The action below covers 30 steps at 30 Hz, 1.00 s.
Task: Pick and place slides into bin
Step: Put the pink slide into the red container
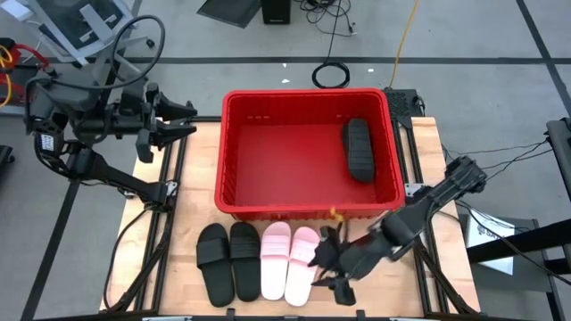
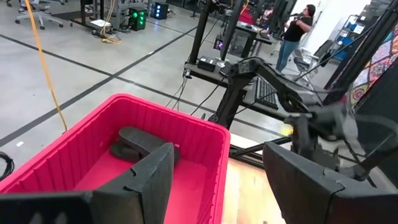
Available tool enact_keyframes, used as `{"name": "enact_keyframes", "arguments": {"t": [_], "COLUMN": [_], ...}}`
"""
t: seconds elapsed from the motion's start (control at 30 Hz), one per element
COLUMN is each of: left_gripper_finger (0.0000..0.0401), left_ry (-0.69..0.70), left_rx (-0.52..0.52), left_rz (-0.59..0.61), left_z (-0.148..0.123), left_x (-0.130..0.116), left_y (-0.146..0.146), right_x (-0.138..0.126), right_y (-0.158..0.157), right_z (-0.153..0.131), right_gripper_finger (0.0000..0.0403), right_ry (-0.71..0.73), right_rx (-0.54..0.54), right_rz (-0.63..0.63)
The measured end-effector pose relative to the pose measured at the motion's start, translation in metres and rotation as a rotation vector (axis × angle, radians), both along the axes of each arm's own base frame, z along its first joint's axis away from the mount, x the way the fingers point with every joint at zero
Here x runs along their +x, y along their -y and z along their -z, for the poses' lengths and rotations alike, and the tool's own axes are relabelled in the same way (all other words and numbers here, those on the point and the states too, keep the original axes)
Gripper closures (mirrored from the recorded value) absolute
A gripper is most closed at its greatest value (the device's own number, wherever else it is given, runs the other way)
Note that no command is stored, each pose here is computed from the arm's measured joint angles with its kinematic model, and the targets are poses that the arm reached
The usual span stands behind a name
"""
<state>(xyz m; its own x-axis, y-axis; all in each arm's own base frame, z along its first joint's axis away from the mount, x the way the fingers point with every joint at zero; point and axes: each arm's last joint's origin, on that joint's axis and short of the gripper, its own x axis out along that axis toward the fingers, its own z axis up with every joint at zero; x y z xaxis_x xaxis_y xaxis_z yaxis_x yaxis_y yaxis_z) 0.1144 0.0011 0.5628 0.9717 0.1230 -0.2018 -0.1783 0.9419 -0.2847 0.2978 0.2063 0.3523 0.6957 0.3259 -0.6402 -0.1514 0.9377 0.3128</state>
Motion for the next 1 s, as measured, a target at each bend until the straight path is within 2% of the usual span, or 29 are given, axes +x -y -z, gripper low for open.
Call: {"name": "enact_keyframes", "arguments": {"t": [0.13, 0.27, 0.37, 0.5, 0.7, 1.0], "left_gripper_finger": [0.016, 0.016, 0.016, 0.016, 0.016, 0.016], "left_ry": [-0.027, -0.042, -0.043, -0.048, -0.061, -0.08], "left_rx": [0.003, 0.005, 0.005, 0.006, 0.006, -0.002], "left_rz": [-0.007, -0.013, -0.015, -0.015, -0.016, -0.017], "left_z": [0.003, 0.004, 0.004, 0.004, 0.006, 0.008], "left_x": [-0.001, 0.001, 0.002, 0.005, 0.011, 0.02], "left_y": [0.0, 0.0, 0.0, 0.0, 0.0, 0.0], "right_x": [0.007, 0.021, 0.029, 0.039, 0.047, 0.045], "right_y": [-0.012, -0.019, -0.02, -0.023, -0.026, -0.015], "right_z": [0.038, 0.073, 0.1, 0.132, 0.154, 0.164], "right_gripper_finger": [0.0193, 0.0193, 0.0193, 0.0193, 0.0193, 0.0193], "right_ry": [-0.157, -0.196, -0.235, -0.299, -0.303, -0.285], "right_rx": [-0.122, -0.303, -0.452, -0.548, -0.625, -0.775], "right_rz": [-0.032, -0.021, 0.034, -0.032, 0.002, 0.091]}}
